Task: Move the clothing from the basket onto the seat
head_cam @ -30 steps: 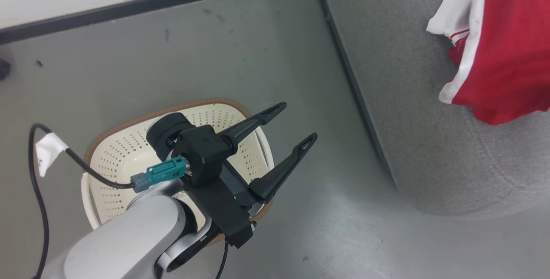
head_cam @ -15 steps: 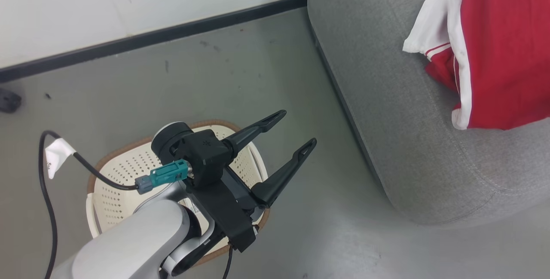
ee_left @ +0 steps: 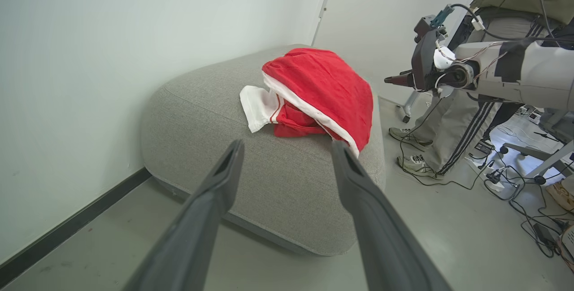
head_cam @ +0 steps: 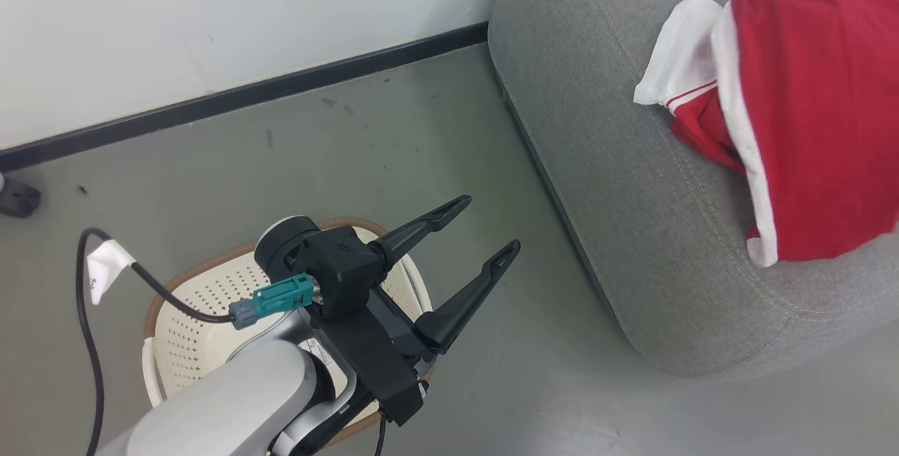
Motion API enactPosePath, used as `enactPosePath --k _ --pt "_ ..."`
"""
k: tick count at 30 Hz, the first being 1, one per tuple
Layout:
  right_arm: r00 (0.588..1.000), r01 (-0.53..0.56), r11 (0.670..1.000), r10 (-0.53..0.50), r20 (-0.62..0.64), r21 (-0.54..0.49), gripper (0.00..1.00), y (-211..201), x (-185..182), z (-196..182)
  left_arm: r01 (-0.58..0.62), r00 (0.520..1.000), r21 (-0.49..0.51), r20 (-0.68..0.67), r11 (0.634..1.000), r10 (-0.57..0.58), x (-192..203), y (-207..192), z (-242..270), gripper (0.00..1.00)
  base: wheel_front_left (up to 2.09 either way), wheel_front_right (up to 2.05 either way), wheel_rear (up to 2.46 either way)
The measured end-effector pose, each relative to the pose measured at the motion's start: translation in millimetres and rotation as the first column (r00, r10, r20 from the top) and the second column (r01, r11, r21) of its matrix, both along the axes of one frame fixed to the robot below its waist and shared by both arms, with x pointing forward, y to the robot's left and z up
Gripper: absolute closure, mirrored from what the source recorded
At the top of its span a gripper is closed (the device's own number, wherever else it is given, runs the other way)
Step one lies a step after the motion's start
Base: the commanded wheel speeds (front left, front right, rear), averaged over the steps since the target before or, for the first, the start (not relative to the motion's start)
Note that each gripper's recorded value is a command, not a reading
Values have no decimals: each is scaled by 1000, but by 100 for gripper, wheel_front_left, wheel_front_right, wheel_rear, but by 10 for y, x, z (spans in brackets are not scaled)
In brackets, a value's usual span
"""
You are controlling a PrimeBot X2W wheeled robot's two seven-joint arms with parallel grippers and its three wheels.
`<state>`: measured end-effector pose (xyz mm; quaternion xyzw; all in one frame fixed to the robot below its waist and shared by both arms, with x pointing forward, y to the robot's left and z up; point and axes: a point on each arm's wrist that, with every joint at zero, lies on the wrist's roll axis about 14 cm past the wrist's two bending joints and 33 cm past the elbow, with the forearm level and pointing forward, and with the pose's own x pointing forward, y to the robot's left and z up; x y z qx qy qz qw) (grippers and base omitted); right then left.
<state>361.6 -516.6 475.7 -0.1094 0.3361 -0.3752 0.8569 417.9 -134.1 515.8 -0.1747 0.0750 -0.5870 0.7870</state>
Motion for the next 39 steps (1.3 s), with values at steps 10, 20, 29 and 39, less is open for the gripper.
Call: enactPosePath --k 10,20,29,39 --pt "1000 -14 1000 14 -3 18 0 -10 -49 28 -10 1000 6 10 1000 10 -9 17 35 0 0 0 0" --pt "981 -151 988 150 123 0 0 395 176 129 -51 998 -3 40 999 52 -29 62 182 0 0 0 0" --pt "916 -254 962 273 295 -101 0 643 346 637 -106 993 -31 57 994 108 -108 171 359 0 0 0 0" --pt "794 -338 922 386 470 -187 0 927 504 1161 -211 975 -57 58 976 214 -61 430 516 0 0 0 0"
